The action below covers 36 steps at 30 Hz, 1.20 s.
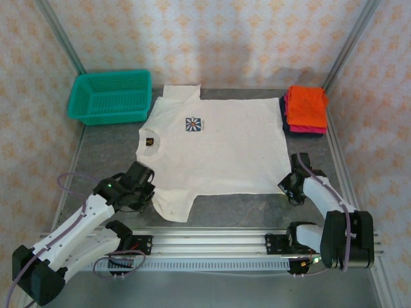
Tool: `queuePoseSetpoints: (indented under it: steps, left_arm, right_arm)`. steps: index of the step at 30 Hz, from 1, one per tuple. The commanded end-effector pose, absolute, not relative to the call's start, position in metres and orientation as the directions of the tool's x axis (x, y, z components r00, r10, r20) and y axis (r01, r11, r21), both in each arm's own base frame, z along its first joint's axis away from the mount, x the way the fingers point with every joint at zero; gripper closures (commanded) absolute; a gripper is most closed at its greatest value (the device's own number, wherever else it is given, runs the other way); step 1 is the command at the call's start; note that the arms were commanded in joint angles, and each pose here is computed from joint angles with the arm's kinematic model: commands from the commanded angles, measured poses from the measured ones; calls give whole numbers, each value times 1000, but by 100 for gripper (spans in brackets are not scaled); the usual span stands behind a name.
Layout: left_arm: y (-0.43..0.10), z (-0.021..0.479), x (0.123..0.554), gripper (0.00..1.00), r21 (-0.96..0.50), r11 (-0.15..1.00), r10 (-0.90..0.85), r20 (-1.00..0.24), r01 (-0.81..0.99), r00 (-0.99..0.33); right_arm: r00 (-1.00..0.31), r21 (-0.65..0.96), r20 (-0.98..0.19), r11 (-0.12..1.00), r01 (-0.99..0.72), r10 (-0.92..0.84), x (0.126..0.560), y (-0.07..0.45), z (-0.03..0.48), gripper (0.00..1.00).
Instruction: Fold and stack the t-shirts
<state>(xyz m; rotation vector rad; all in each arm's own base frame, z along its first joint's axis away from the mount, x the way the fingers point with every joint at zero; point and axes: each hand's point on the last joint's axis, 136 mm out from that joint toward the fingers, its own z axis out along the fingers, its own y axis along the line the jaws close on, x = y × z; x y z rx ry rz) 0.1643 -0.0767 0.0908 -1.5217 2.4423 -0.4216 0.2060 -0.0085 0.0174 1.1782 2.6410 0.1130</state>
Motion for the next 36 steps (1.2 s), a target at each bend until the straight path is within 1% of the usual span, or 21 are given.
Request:
queuePoseSetpoints:
  steps: [1, 6, 13, 18, 29, 36]
  left_arm:
    - [-68, 107, 176, 100, -398, 409, -909, -100, -821, -405]
    - [-65, 125, 191, 100, -416, 422, -904, -130, -805, -406]
    - [-71, 138, 207, 100, -427, 444, -893, -137, -788, -429]
    - [-72, 148, 218, 100, -447, 435, -897, -136, -781, -421]
    - [-60, 173, 242, 100, -469, 423, -904, -161, -775, -396]
    - [-64, 179, 261, 100, -455, 458, -887, -178, -763, -426]
  right_arm:
    - [-642, 266, -244, 686, 677, 727, 227, -2, 30, 100]
    - [-658, 277, -236, 699, 660, 715, 228, 2, 39, 100]
    - [-663, 293, -266, 714, 636, 700, 236, 2, 56, 100]
    - [-665, 295, -278, 721, 627, 693, 241, 1, 63, 100]
    - [-665, 312, -304, 731, 607, 682, 264, 1, 79, 100]
    - [-675, 327, -306, 740, 588, 672, 283, 4, 87, 100]
